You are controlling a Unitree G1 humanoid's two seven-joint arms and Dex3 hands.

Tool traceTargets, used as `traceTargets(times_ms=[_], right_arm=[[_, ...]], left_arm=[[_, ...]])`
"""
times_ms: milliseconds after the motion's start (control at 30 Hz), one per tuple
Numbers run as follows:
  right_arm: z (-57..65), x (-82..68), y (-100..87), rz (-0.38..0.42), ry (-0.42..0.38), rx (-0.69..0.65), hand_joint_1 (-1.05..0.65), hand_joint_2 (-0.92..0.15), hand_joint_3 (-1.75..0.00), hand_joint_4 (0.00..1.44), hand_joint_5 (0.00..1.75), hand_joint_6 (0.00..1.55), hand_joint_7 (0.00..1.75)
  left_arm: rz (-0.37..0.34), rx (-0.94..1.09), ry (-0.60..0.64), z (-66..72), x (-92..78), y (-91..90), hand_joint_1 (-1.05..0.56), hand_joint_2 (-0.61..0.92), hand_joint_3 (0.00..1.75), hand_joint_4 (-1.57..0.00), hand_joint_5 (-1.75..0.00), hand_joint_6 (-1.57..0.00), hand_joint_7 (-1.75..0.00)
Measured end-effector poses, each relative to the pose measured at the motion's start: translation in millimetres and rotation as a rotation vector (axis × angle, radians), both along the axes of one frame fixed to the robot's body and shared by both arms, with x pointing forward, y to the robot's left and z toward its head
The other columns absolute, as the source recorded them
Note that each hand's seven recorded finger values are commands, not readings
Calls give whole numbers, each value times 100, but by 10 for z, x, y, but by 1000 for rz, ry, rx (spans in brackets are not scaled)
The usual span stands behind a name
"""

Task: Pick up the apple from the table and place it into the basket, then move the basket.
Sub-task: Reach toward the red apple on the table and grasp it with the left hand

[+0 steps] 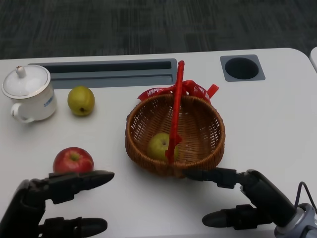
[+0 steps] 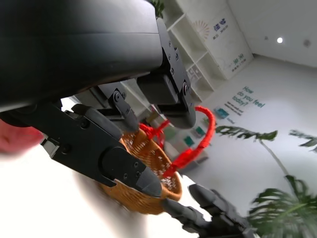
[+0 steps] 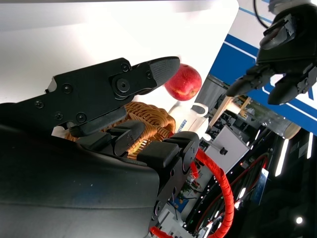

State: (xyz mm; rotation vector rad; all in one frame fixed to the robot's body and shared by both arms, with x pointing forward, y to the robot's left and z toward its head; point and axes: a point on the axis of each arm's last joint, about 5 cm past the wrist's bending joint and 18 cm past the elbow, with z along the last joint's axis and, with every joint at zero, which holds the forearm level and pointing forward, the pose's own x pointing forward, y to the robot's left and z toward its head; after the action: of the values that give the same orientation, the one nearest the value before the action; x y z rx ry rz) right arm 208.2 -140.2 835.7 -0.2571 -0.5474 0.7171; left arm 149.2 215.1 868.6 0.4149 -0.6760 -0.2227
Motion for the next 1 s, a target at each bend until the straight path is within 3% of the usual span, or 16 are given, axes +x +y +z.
traceTargets(times_ms=[167,367,767,1000], right_arm=[[0,0,1,2,0,-1,-54,-87,0,64,0,57,0],[0,0,7,8,-1,-3,-54,-87,0,65,0,58,0],[1,-3,-5,23,-1,-10,-55,-89,0,65,0,57,0],[-2,-12,-20,15,-2,0,-55,-89,0,66,0,58,0]], left_arm=[[72,139,20,70,48,132,-87,75,0,-34,0,-32,0],[143,215,79,94,243,249,-91,72,0,-23,0,-25,0],[201,318,271,-118,680,174,-70,66,0,-34,-3,-33,-1],[235,365,417,-305,824,46,-62,67,1,-38,-2,-35,-1]])
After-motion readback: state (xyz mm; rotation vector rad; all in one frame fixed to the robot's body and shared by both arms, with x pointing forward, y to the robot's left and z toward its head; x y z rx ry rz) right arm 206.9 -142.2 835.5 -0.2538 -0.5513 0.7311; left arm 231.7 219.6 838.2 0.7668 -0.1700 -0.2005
